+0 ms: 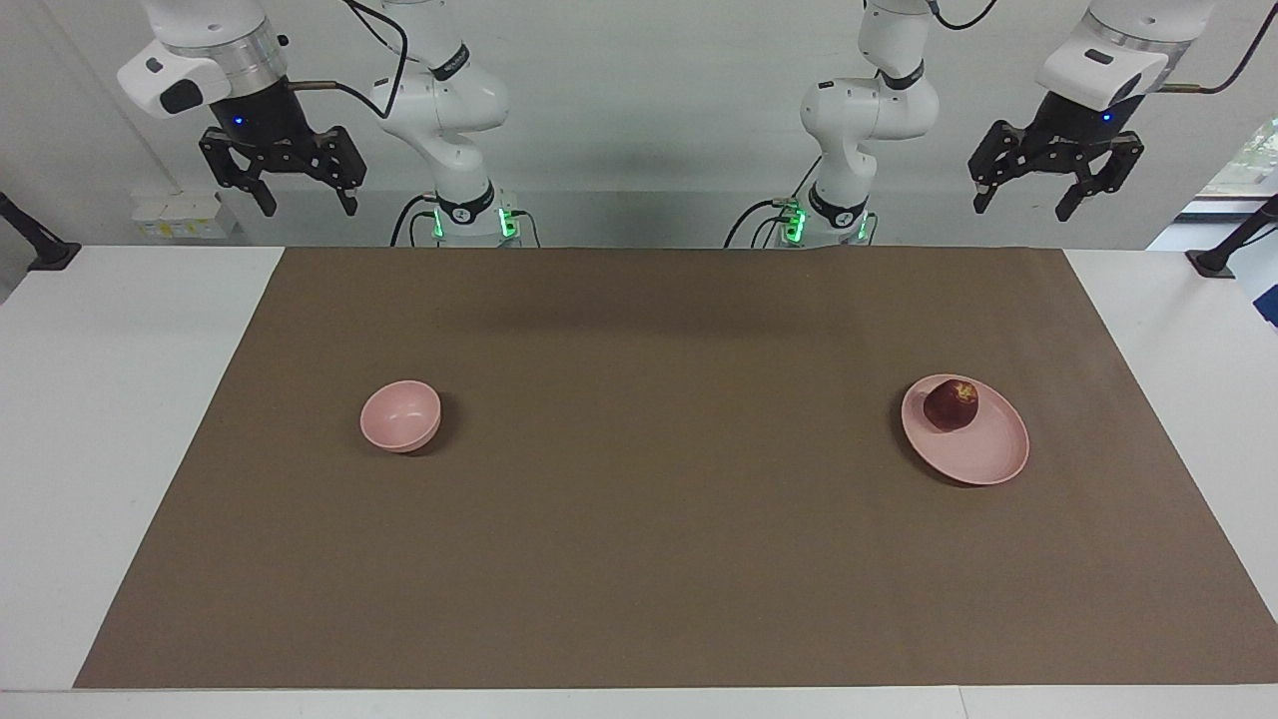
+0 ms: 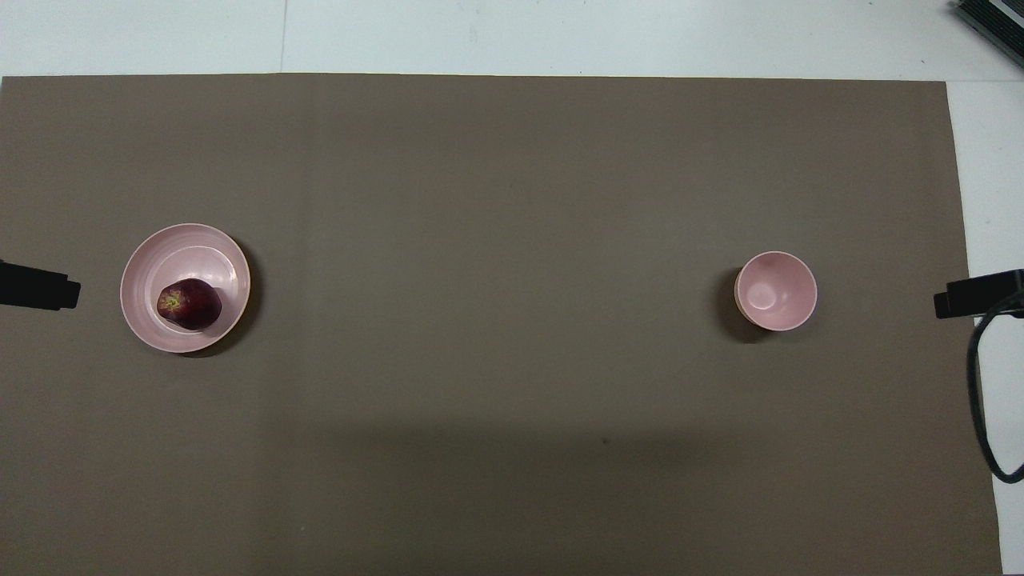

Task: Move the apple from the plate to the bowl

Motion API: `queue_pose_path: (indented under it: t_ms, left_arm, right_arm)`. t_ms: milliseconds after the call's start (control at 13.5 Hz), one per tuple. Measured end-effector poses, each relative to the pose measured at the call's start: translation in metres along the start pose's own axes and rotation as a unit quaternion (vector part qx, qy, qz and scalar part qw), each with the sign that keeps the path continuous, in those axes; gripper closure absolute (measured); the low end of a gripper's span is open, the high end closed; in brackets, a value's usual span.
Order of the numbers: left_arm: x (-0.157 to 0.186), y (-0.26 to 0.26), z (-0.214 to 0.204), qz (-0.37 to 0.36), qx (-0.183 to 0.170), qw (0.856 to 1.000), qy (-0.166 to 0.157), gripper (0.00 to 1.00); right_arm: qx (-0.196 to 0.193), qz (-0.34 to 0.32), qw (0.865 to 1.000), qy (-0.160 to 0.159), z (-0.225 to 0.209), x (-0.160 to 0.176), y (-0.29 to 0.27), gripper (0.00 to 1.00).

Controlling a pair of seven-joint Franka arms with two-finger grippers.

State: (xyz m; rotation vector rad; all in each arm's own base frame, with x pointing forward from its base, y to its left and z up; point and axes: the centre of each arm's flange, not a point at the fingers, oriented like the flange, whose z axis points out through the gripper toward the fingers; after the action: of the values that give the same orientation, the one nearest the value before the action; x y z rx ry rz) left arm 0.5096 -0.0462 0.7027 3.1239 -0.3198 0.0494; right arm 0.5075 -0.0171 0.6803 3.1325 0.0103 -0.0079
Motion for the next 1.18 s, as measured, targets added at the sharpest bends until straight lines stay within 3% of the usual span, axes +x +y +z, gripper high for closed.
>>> queue_pose_path:
  t_ms: [1181]
  left_arm:
    - [0.0,-0.003,0.0,0.0,0.0,1.0,0.001,0.0]
  right_arm:
    - [0.011,-0.003,1.0,-0.012,0.017,0.001,-0.004,0.0]
